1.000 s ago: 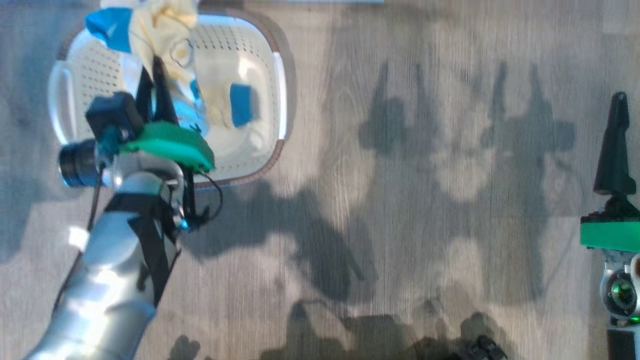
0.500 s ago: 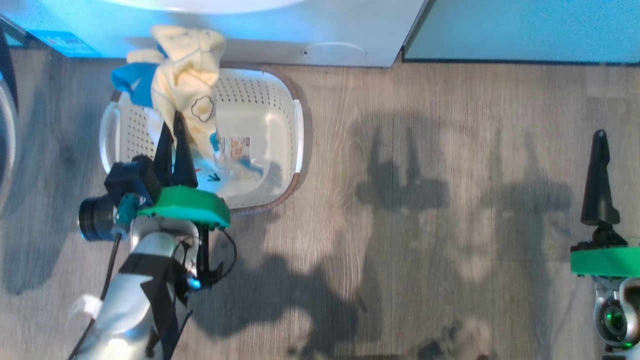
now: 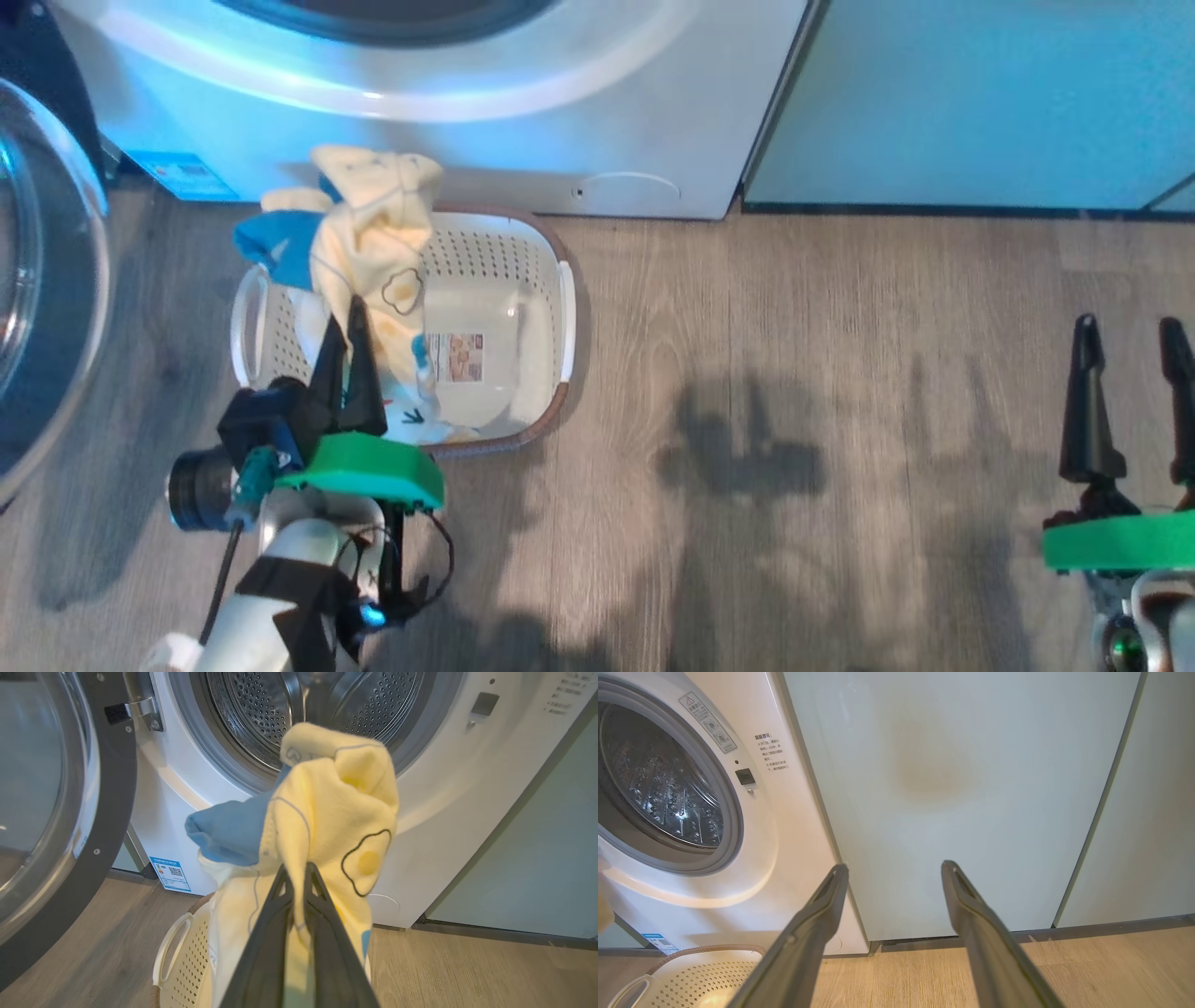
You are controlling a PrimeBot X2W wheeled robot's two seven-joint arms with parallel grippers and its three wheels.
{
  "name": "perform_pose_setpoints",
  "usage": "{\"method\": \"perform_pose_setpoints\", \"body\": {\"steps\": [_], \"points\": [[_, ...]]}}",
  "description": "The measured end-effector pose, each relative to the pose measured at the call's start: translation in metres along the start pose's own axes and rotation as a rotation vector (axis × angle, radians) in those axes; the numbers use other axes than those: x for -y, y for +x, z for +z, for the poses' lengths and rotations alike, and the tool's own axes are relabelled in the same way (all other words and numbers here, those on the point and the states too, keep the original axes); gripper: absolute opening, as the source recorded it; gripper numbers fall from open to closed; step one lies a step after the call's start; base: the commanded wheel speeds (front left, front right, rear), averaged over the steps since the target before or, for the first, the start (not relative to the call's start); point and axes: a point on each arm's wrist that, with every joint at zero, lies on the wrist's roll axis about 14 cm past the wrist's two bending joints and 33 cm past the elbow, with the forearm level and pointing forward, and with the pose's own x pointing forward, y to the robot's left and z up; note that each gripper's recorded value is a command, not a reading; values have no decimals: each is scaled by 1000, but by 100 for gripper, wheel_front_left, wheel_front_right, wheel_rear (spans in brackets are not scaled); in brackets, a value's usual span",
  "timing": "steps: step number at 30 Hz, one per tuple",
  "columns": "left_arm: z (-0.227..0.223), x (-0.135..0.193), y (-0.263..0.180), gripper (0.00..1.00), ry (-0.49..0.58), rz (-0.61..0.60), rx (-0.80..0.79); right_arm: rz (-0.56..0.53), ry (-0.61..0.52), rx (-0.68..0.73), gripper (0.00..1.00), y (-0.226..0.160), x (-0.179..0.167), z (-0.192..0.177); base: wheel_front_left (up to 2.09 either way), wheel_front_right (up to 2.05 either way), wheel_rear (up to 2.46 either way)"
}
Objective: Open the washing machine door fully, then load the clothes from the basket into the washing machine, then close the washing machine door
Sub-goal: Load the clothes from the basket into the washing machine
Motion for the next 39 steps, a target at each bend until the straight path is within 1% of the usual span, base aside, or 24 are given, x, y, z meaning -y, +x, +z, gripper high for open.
{"method": "perform_pose_setpoints", "body": {"steps": [6,15,39], "points": [[9,6,-12,0,3,-11,7,22,6,19,100,-4,-8,8,0,0,0],[11,0,-27,0,7,10,7,49,9,14,100,-9,-17,7,0,0,0],[-1,2,-28,0,7,5,-31,59,13,-12,100,-5,-21,-3,0,0,0]]}}
